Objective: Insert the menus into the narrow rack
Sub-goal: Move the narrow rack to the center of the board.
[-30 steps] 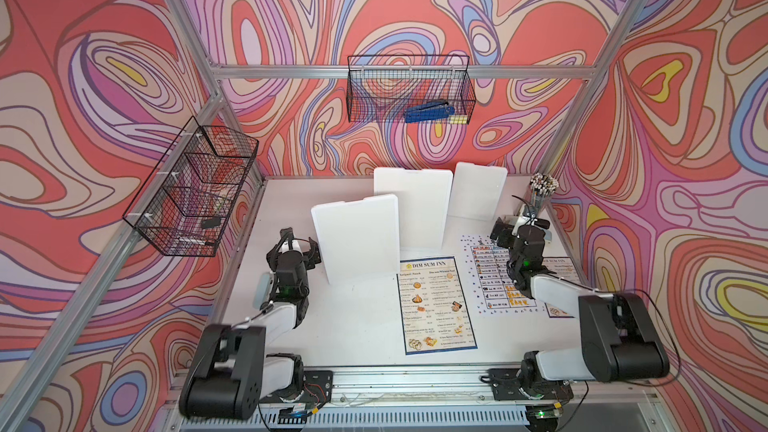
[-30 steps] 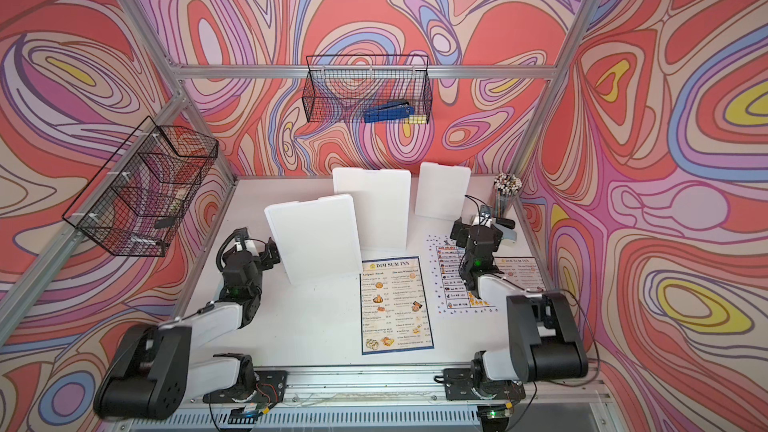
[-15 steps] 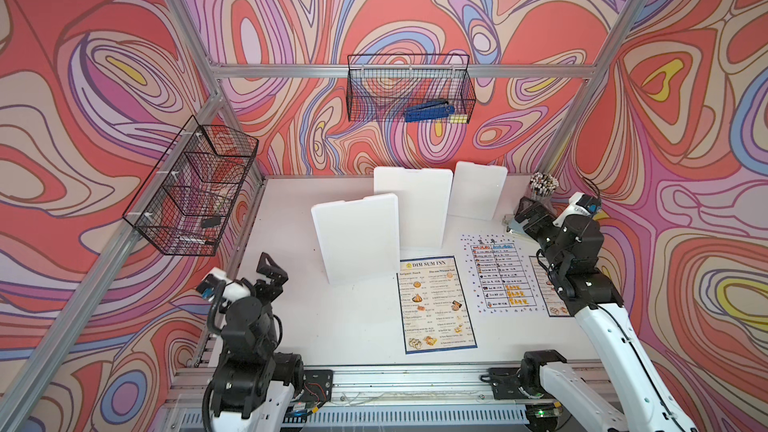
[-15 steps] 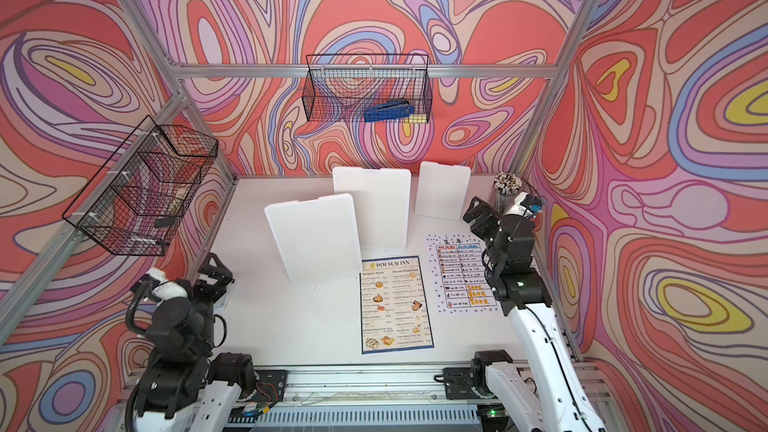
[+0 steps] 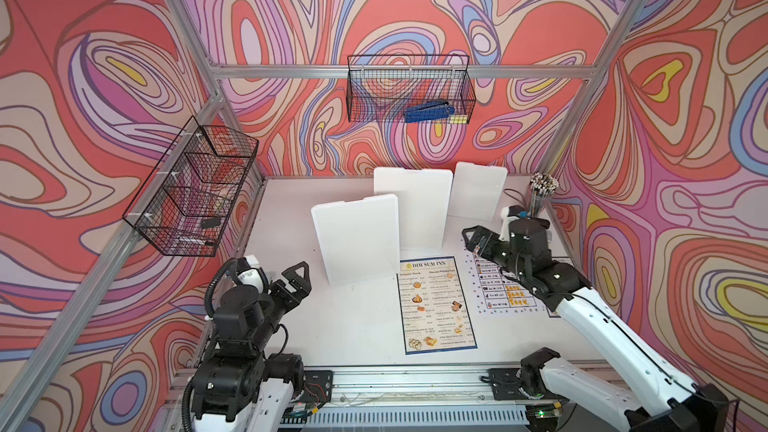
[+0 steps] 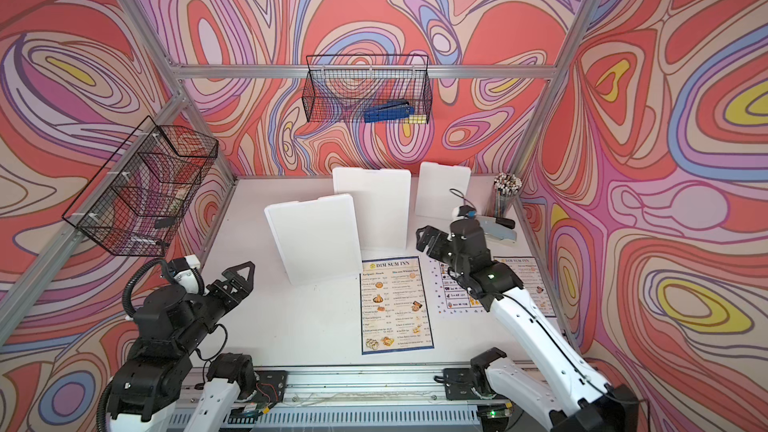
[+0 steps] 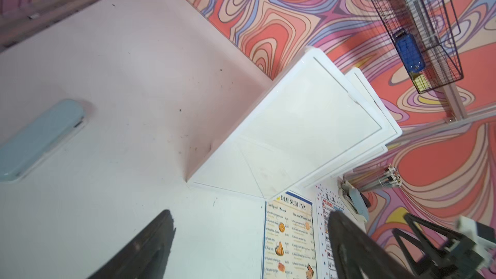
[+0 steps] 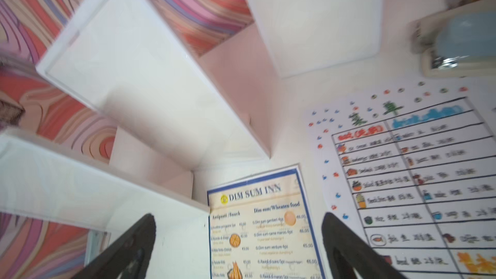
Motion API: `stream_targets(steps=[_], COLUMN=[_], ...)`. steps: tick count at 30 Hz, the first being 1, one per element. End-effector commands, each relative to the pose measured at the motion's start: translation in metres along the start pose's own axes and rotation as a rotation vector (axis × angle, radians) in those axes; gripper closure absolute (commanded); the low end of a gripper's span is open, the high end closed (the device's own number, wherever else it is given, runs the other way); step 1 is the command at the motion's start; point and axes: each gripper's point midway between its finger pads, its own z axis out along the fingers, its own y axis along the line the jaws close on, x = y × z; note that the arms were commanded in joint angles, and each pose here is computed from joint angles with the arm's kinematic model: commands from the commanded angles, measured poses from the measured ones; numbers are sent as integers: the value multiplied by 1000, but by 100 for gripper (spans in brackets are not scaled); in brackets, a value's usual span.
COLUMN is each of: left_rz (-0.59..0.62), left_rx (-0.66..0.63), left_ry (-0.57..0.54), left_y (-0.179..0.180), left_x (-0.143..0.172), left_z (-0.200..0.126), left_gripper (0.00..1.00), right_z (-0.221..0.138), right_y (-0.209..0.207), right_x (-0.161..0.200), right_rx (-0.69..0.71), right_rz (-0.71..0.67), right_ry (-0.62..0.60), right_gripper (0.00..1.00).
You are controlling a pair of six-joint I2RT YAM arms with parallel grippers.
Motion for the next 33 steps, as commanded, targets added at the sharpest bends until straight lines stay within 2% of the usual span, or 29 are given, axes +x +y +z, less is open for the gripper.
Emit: stream_targets(steps=[1,6,11,13,18,20,25,28,30,33], left_rz=[-33,-63,-96,-71,-32,21,152,192,213,276], left_rx=[63,112,140,100,-8,-61,-151,-35,-36,-5], left_ry=[141,183,200,210,317,270,96,124,120,121], left_y=[-5,7,21,24,30,32,28,4,-1,-16], left_x=[30,57,75,71,77,68,21,23,17,8], left_z=[0,4,26,40,86,92,88,106,119,136], left_gripper=[13,12,11,9,12,12,11,11,11,17], right_z=[10,37,51,51,52,57,67,69,68,66], right_y=[-5,-20,-35,-39,-41,-41,-48,-55,-60,-63], right_x=[13,48,77,82,89,94,94,94,93,94], right_rx=[126,220,223,223,194,179,168,155,166,160], right_rz=[-80,-132,-134,-133,-126,-130,-105,-69,-62,-52], right_ry=[-8,66,123,128,124,137,158,157,150,147], right_gripper=[3,5,4,4,2,2,2,2,2,2])
